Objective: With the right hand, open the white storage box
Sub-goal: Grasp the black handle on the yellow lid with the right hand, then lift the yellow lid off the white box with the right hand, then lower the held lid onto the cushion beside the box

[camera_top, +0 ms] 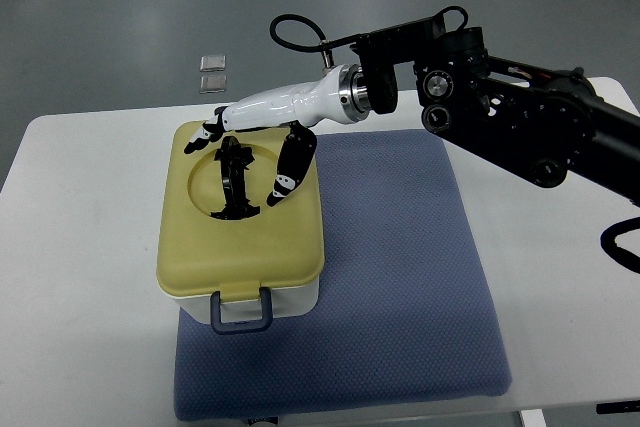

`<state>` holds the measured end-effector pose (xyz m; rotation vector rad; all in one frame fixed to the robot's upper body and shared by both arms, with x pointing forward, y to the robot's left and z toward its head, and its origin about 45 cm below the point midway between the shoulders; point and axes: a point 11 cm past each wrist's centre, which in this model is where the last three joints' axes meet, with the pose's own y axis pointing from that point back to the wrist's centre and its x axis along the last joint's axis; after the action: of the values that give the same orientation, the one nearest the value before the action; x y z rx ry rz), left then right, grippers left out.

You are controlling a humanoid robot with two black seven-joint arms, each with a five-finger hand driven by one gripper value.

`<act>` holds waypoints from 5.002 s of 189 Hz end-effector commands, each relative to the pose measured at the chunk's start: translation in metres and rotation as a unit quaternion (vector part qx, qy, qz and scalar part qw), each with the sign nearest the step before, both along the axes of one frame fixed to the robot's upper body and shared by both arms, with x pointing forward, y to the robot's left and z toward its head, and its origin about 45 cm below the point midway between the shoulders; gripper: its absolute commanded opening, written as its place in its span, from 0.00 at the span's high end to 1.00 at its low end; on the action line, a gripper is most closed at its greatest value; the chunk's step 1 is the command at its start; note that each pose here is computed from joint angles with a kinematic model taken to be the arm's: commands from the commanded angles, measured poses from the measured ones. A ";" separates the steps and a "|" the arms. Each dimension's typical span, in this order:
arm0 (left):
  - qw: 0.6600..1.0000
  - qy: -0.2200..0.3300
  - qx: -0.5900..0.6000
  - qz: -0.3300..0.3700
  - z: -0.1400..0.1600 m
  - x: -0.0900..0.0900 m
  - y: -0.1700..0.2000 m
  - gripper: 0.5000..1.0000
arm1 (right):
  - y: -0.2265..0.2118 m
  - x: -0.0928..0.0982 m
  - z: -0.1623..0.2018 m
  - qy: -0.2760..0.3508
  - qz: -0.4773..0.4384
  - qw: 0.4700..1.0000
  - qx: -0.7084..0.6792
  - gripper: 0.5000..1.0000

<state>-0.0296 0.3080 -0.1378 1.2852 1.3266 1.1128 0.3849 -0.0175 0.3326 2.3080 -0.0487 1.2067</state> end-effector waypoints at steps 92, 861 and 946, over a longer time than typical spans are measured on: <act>1.000 0.000 0.002 0.000 0.000 0.000 0.002 0.00 | 0.022 0.016 -0.008 -0.048 -0.045 0.996 0.053 0.15; 1.000 0.000 0.004 -0.001 0.000 0.000 0.003 0.00 | -0.172 0.023 -0.111 0.085 -0.132 0.986 -0.055 0.07; 1.000 0.001 0.002 -0.002 0.000 0.000 0.001 0.00 | -0.192 0.031 -0.106 0.095 -0.160 0.981 -0.052 0.07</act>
<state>-0.0301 0.3091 -0.1377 1.2908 1.3236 1.1119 0.4141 -0.2037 0.2234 2.2068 -0.2553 0.8207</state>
